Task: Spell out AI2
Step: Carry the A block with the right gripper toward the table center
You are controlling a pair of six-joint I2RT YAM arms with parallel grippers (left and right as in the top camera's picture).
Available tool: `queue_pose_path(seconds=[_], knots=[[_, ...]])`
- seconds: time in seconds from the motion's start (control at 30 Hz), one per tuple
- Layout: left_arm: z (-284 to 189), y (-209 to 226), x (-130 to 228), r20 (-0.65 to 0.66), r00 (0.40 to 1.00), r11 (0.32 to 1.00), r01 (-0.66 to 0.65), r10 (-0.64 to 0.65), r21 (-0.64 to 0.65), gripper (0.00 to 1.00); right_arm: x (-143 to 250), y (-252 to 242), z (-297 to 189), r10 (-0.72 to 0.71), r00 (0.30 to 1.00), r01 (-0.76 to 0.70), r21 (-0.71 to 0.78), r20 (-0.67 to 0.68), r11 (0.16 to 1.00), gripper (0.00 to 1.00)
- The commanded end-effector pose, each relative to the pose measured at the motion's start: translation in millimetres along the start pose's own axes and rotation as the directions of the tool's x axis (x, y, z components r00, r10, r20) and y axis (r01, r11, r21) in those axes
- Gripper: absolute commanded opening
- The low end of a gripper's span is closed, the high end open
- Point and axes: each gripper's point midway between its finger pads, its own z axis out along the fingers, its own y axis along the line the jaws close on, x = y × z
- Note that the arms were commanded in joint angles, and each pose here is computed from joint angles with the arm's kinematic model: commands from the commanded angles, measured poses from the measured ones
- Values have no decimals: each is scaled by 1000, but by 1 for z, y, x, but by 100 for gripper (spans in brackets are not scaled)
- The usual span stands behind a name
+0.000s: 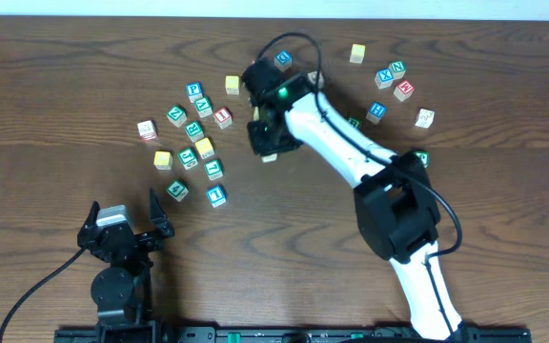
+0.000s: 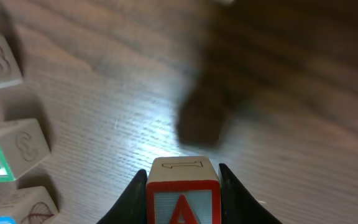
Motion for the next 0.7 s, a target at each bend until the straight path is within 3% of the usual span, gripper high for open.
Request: queue_pose_path(seconds=[0.0, 0.17, 0.33, 0.67], knots=[[1, 4, 17, -51, 999, 1000, -9, 8, -15, 98, 9, 8, 4, 11, 1000, -12, 28, 4, 1000, 18], [1, 4, 17, -51, 999, 1000, -9, 8, -15, 98, 12, 11, 6, -11, 999, 8, 103, 31, 995, 20], [1, 4, 17, -51, 999, 1000, -9, 8, -15, 98, 16, 18, 7, -21, 999, 16, 129, 40, 992, 34], [1, 4, 17, -51, 999, 1000, -9, 8, -15, 98, 13, 21, 4, -12, 999, 5, 121, 53, 993, 38]])
